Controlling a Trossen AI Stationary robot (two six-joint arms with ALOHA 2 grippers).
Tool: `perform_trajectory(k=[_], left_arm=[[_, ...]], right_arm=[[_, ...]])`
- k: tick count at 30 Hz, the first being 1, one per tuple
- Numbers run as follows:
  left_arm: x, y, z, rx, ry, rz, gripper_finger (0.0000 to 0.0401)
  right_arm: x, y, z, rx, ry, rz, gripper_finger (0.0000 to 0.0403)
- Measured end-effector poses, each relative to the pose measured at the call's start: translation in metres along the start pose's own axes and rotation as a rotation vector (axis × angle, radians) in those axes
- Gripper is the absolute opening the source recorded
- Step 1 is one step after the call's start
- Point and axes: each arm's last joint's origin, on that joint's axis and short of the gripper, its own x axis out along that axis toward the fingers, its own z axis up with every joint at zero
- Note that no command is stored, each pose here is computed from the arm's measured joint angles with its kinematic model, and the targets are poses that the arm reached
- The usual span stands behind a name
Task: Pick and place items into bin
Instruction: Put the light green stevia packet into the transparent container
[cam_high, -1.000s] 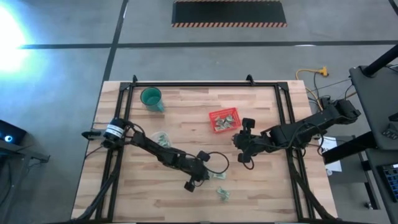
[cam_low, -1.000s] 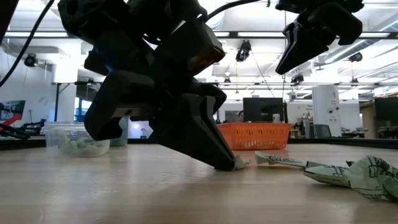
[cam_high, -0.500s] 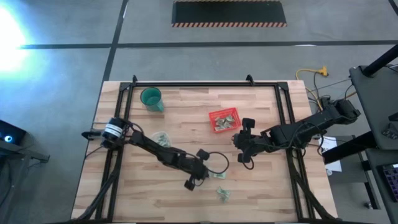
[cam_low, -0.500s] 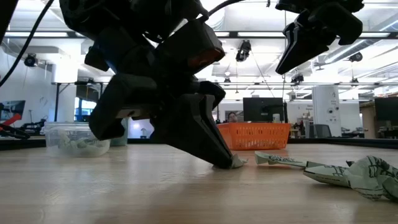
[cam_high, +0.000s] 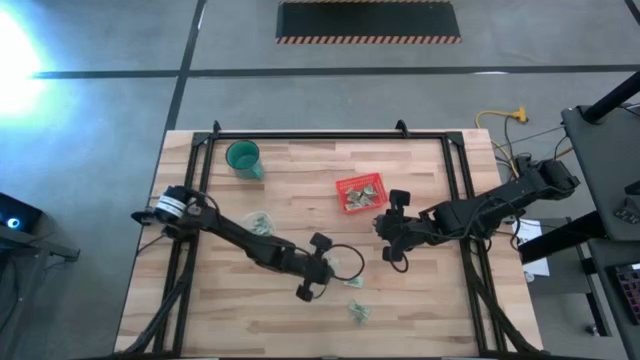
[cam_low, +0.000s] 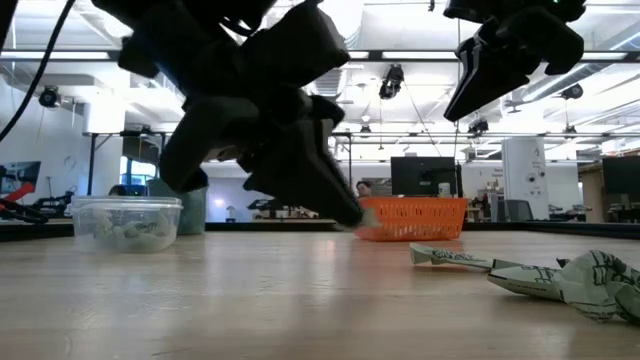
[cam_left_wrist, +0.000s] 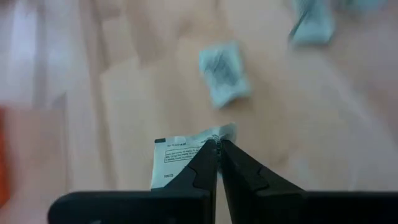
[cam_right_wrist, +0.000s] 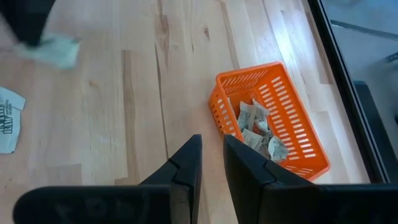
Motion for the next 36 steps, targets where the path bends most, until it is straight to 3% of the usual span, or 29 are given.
perform_trajectory(k=[9,16,29,36], left_arm=[[-0.039,0.003,0.003,0.005,0.152,0.204,0.0001],[-0.074,0.006,-0.006,-0.104,0.297,0.345,0.0001],[-0.112,0.006,-0.055,-0.325,0.551,0.499,0.0001],[-0.122,0.004,-0.071,-0.417,0.557,0.497,0.0001]], right_arm=[[0.001,0.0,-0.001,-0.018,0.0,-0.001,0.0057],[0.002,0.0,-0.001,-0.015,-0.009,0.001,0.0057],[0.003,0.001,-0.002,-0.02,-0.009,0.001,0.0057],[0.003,0.001,-0.003,-0.02,-0.008,0.0,0.0057]])
